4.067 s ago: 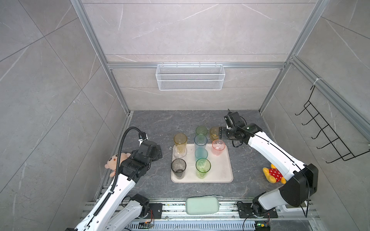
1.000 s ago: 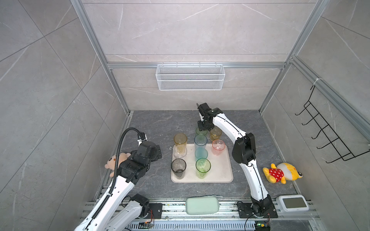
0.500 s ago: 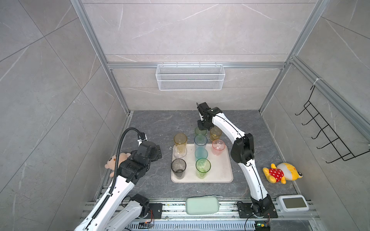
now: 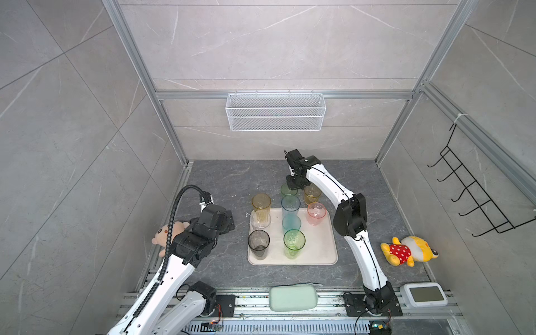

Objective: Place the glasses into the tray
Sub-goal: Pick up the glass from the top-center of the table, then place the glass on the tray.

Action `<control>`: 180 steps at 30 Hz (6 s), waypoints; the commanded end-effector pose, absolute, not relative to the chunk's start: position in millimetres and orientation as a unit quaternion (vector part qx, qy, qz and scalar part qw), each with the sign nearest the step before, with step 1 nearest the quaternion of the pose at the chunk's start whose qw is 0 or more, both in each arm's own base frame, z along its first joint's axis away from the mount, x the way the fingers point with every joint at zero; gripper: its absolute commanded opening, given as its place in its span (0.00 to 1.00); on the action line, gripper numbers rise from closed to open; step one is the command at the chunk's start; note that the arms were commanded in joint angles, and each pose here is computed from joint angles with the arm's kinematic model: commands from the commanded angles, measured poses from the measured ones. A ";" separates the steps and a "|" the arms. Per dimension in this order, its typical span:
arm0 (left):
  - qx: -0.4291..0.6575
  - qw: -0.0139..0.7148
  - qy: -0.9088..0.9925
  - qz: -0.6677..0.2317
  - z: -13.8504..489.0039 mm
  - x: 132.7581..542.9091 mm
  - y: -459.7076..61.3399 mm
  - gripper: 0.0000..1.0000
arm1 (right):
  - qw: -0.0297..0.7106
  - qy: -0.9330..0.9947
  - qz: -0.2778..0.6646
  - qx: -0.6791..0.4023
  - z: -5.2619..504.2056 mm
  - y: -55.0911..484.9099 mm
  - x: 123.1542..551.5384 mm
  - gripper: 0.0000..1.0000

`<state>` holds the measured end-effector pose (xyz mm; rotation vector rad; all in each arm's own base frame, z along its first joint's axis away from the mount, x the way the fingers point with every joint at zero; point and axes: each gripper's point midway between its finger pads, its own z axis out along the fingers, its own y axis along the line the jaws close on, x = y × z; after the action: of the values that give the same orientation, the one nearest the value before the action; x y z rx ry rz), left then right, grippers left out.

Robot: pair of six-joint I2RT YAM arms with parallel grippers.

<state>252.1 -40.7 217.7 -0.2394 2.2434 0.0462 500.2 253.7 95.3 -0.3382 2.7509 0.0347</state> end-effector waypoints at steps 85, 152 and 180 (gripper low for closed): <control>-0.100 0.438 0.894 0.003 220.4 251.1 -44.6 0.97 | 0.261 0.961 0.047 -0.082 232.4 124.3 247.0 0.00; -0.105 0.434 0.895 0.002 216.6 248.1 -43.9 0.97 | 0.210 0.977 -0.016 -0.042 99.5 136.8 269.3 0.00; -0.105 0.431 0.896 0.000 214.6 247.8 -44.7 0.97 | 0.197 0.979 -0.039 -0.027 95.7 129.8 283.0 0.00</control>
<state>247.9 -43.4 211.5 -0.2377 2.2491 0.0246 278.8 136.8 95.2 -0.0947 2.7439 -0.0473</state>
